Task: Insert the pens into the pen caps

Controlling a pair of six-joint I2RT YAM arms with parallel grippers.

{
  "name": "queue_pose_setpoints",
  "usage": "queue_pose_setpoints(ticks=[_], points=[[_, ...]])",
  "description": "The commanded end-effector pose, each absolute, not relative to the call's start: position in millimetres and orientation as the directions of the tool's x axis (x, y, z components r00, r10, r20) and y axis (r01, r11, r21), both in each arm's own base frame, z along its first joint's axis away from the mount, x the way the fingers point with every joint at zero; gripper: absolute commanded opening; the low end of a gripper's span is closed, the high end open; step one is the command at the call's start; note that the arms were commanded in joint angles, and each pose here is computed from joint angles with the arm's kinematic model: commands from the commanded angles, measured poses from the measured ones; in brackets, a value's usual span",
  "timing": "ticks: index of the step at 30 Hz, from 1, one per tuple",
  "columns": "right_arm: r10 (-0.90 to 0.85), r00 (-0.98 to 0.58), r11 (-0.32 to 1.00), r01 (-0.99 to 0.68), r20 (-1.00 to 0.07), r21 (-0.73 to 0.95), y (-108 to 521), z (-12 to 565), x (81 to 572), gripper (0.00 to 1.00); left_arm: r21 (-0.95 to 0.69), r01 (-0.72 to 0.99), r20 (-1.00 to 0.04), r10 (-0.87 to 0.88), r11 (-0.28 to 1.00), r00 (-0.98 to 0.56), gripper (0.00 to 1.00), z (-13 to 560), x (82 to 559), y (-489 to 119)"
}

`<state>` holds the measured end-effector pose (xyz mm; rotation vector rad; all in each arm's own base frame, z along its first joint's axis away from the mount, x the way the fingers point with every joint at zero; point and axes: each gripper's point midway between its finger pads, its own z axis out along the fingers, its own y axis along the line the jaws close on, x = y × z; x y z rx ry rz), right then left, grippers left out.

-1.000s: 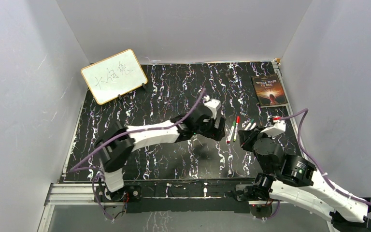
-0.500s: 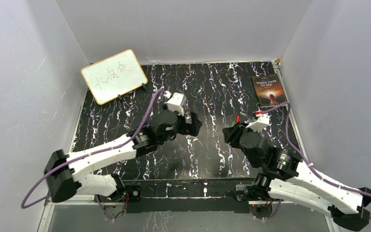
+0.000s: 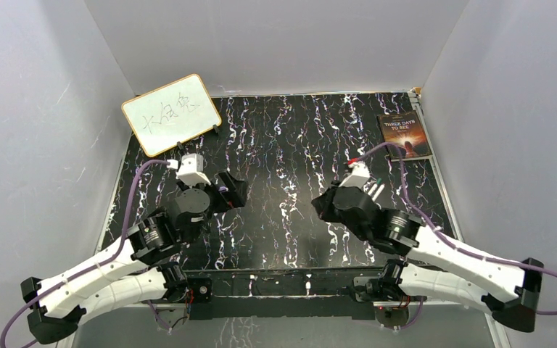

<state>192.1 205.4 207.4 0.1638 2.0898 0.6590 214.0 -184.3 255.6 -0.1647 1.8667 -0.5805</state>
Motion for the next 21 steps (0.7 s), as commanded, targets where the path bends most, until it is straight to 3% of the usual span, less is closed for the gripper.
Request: queue_pose_setpoints(ticks=[1, 2, 3, 5, 12, 21], points=[[0.331, -0.606, 0.822, -0.192, -0.723, 0.537, 232.7, 208.1, 194.4, 0.19, -0.393, 0.036, -0.856, -0.351, 0.919, -0.380, 0.98, 234.4, 209.4, -149.4], [0.328, -0.590, 0.827, -0.198, -0.738, 0.526, 231.9, 209.7, 197.4, 0.40, -0.396, 0.033, -0.854, -0.355, 0.918, -0.380, 0.98, 234.4, 208.5, -148.1], [0.326, -0.568, 0.838, -0.197, -0.756, 0.510, 228.9, 210.9, 201.3, 0.54, -0.395, 0.031, -0.854, -0.354, 0.918, -0.381, 0.98, 233.4, 208.0, -147.0], [0.328, -0.519, 0.860, -0.182, -0.790, 0.477, 220.9, 215.1, 209.8, 0.63, -0.397, 0.033, -0.853, -0.356, 0.917, -0.382, 0.98, 233.4, 207.6, -147.0], [0.261, -0.377, 0.942, -0.104, -0.889, 0.321, 189.2, 225.9, 232.4, 0.67, -0.395, 0.031, -0.856, -0.356, 0.918, -0.374, 0.98, 236.8, 210.3, -149.2], [0.255, -0.304, 0.960, -0.036, -0.918, 0.279, 166.7, 213.8, 238.1, 0.66, -0.351, 0.053, -0.864, -0.301, 0.935, -0.404, 0.97, 234.2, 215.2, -163.1]])
